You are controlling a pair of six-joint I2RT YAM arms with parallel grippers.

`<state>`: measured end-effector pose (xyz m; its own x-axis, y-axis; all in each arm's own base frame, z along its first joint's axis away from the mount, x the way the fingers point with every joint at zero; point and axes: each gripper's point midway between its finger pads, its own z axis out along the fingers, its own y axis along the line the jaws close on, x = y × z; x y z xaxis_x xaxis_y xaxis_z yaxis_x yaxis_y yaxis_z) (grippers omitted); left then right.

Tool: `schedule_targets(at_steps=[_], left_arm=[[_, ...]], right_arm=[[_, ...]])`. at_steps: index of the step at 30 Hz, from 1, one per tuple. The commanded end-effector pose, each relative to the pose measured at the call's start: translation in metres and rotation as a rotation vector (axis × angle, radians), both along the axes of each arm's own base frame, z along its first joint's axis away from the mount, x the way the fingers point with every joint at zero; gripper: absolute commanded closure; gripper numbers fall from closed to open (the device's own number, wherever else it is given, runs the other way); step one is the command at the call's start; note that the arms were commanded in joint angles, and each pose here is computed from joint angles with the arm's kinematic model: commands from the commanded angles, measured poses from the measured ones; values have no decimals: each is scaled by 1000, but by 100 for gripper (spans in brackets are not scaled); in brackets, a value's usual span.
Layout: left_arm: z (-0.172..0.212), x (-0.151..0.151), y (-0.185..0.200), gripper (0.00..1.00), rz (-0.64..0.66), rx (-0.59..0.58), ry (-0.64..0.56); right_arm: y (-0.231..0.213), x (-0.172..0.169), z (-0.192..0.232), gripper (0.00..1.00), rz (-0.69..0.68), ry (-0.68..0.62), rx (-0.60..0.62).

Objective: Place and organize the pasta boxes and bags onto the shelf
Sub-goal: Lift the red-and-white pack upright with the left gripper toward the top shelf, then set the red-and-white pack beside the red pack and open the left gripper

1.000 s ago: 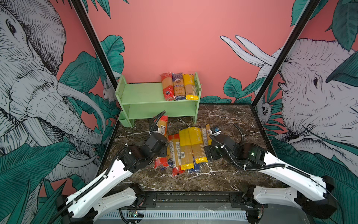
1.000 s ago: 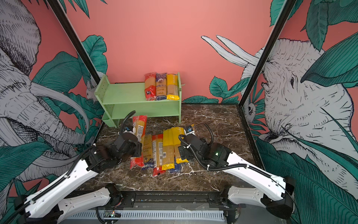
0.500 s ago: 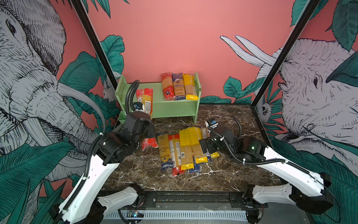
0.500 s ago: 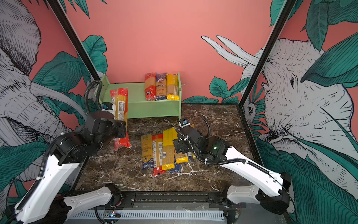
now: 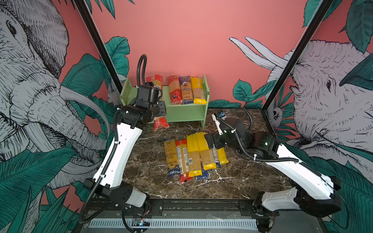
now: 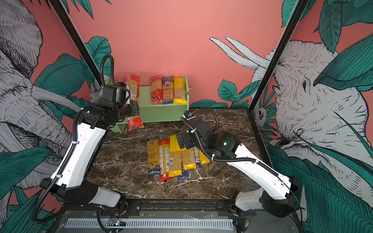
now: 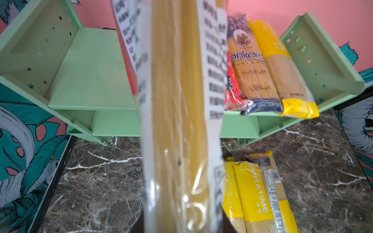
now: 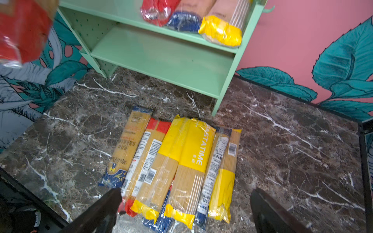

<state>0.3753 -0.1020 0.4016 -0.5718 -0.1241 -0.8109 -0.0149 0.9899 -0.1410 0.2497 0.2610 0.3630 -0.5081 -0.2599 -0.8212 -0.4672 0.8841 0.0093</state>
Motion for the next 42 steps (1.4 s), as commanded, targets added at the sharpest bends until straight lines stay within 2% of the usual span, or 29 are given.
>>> schedule_targets(at_steps=[1, 11, 19, 30, 31, 42], left_arm=[[75, 15, -1, 100, -25, -97, -247], [91, 84, -2, 100, -45, -132, -305], [73, 135, 1, 100, -60, -196, -272], [50, 165, -2, 100, -88, -214, -252], [48, 167, -3, 100, -90, -216, -248], [37, 183, -6, 100, -104, -230, -246]], right_arm=[[5, 7, 10, 1, 20, -15, -19], [2, 32, 14, 1, -10, 3, -53], [-5, 52, 10, 1, -42, 34, -53], [-5, 71, 2, 1, -61, 68, -67], [-1, 77, -9, 1, -61, 88, -86], [-7, 83, -18, 1, -77, 110, -87]])
